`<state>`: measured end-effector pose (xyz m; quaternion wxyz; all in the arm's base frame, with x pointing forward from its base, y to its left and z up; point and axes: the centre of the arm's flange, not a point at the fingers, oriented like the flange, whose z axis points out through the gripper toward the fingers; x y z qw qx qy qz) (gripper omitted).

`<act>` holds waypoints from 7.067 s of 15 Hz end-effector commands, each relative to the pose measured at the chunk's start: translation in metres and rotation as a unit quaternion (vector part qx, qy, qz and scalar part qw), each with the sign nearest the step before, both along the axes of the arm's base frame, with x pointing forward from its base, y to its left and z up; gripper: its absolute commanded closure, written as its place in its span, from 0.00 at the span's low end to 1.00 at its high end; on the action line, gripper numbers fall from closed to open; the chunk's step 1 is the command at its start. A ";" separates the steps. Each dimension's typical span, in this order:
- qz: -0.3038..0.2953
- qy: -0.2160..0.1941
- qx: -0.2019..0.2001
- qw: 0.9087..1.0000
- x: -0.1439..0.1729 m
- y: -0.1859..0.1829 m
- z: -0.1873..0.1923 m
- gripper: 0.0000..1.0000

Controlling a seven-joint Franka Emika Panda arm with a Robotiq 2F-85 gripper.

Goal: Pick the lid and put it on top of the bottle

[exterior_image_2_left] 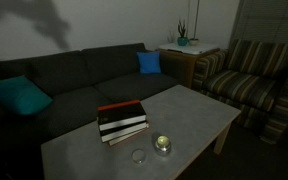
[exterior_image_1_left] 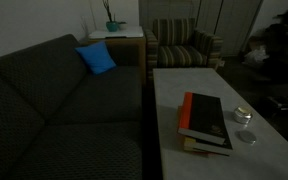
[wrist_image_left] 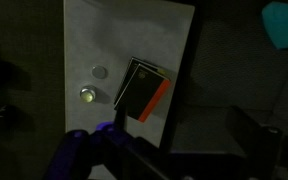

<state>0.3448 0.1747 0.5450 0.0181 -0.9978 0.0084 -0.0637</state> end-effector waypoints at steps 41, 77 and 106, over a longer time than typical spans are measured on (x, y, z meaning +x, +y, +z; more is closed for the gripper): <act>-0.033 -0.046 -0.122 0.991 0.007 0.001 -0.011 0.00; -0.072 0.185 -0.054 0.979 0.133 -0.194 -0.294 0.00; 0.136 0.425 0.055 0.893 0.253 -0.213 -0.676 0.00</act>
